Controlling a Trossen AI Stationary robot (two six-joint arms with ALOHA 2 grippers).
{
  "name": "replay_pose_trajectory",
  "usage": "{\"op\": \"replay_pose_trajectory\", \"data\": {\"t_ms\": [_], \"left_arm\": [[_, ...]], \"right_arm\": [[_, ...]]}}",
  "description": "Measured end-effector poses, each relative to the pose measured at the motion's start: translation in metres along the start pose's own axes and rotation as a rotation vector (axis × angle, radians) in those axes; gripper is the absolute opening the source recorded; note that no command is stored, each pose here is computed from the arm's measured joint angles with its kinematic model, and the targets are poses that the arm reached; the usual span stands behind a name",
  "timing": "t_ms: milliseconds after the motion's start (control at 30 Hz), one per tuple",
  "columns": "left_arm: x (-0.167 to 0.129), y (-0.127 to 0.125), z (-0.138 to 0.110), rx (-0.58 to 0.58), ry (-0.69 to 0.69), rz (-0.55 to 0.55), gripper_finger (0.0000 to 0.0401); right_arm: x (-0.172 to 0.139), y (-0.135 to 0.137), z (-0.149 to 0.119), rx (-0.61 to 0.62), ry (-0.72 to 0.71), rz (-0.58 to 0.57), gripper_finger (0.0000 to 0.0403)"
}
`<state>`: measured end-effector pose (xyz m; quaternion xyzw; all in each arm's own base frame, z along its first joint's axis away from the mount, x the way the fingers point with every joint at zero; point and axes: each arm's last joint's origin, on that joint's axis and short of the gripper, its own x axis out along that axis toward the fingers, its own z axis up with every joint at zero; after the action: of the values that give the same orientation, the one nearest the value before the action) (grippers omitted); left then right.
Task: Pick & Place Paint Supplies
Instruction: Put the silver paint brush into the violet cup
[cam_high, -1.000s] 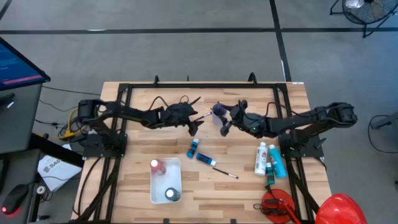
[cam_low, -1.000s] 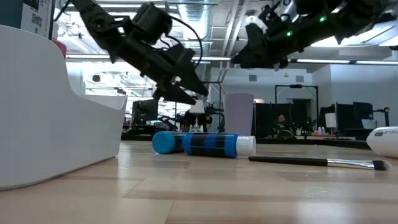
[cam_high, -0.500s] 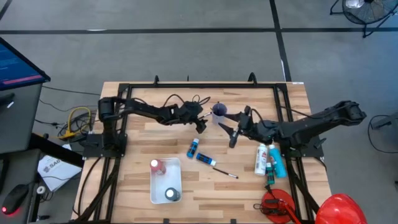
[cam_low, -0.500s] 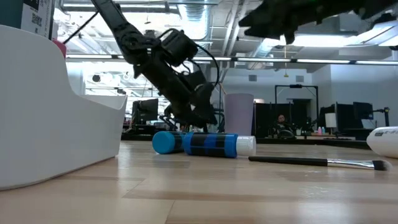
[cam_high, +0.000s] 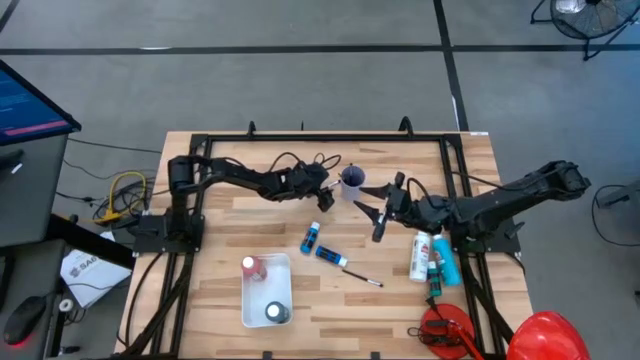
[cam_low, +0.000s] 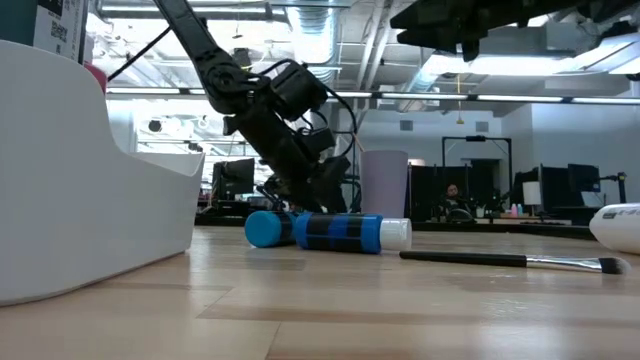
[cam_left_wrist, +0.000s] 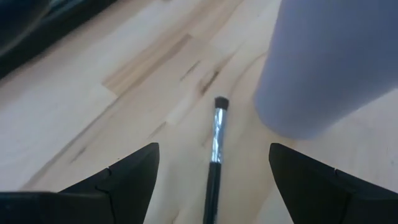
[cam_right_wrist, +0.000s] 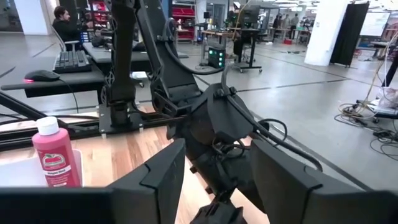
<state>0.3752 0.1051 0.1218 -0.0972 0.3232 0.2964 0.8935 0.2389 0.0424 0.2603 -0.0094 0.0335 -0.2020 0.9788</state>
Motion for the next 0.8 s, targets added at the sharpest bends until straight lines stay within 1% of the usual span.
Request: {"op": "replay_pose_trajectory", "data": {"t_ms": [233, 333, 433, 533, 800], "left_arm": [[0.022, 0.006, -0.009, -0.006, 0.047, 0.014, 0.0296], [0.029, 0.009, -0.008, -0.02, 0.048, 0.007, 0.0296], [0.033, 0.01, -0.008, -0.027, 0.053, -0.005, 0.0281], [0.033, 0.011, -0.009, -0.041, 0.063, 0.0, 0.024], [0.028, 0.012, -0.016, -0.054, 0.163, -0.011, 0.0082]], "right_arm": [[0.0, 0.0, 0.0, 0.0, 0.0, 0.0, 0.0165], [0.0, 0.0, 0.0, 0.0, 0.0, 0.0, 0.0163], [0.0, 0.0, 0.0, 0.0, 0.0, 0.0, 0.0161], [0.0, 0.0, 0.0, 0.0, 0.0, 0.0, 0.0162], [0.0, 0.0, 0.0, 0.001, -0.001, -0.003, 0.0157]]}}
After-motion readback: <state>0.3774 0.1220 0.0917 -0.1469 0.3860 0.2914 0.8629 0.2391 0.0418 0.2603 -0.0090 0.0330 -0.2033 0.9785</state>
